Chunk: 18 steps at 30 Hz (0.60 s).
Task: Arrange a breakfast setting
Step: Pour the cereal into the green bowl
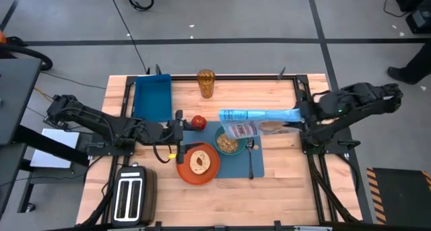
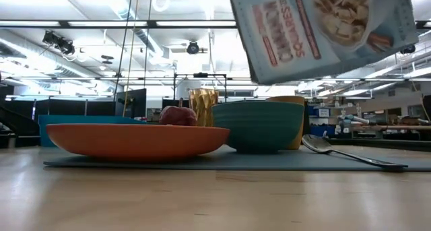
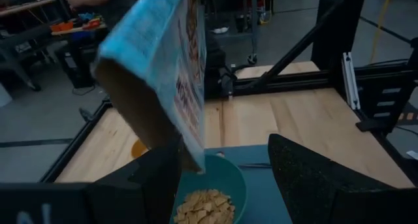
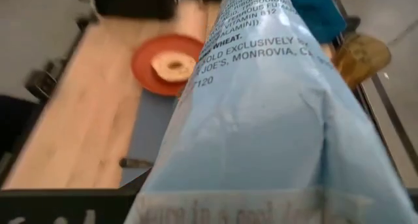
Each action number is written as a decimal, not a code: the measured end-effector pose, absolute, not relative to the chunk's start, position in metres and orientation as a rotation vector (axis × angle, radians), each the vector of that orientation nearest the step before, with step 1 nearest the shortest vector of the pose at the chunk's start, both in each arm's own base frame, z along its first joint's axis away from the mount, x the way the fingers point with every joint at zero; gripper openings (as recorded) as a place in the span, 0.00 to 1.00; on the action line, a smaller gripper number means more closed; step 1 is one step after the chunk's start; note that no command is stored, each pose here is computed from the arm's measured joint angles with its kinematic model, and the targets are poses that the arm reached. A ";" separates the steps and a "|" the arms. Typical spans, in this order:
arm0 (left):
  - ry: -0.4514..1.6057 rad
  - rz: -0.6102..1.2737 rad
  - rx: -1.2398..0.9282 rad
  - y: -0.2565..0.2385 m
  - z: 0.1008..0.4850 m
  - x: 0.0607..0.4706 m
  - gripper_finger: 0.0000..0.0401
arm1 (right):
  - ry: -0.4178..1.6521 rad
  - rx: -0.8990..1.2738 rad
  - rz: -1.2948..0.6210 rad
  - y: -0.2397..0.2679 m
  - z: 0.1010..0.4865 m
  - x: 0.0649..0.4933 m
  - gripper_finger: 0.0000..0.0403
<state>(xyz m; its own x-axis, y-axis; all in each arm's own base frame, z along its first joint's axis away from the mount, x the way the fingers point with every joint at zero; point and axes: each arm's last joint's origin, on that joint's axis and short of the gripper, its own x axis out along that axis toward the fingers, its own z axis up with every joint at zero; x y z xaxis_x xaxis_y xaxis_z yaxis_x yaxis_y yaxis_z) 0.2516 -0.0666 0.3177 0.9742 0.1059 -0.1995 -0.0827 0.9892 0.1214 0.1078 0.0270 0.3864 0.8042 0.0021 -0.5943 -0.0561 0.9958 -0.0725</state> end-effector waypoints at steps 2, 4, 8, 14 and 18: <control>0.205 0.096 0.112 -0.067 0.318 0.252 0.58 | 0.584 -0.068 0.060 0.026 0.384 0.100 0.37; 0.202 0.096 0.109 -0.067 0.318 0.252 0.58 | 0.544 -0.054 0.091 0.025 0.381 0.092 0.37; 0.173 0.085 0.109 -0.068 0.321 0.252 0.58 | 0.461 -0.041 0.116 0.021 0.376 0.076 0.37; 0.090 0.031 0.144 -0.074 0.324 0.260 0.58 | 0.218 -0.043 0.142 0.014 0.375 0.055 0.37; 0.060 0.056 0.168 -0.072 0.317 0.275 0.58 | 0.009 -0.081 0.153 0.012 0.374 0.050 0.37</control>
<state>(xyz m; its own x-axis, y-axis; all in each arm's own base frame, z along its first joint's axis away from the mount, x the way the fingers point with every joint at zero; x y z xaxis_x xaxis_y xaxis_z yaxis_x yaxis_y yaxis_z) 0.2748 -0.0719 0.3175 0.9966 0.0608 -0.0552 -0.0507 0.9843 0.1688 0.0497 0.0121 0.3735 0.9883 0.1515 -0.0150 -0.1522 0.9851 -0.0797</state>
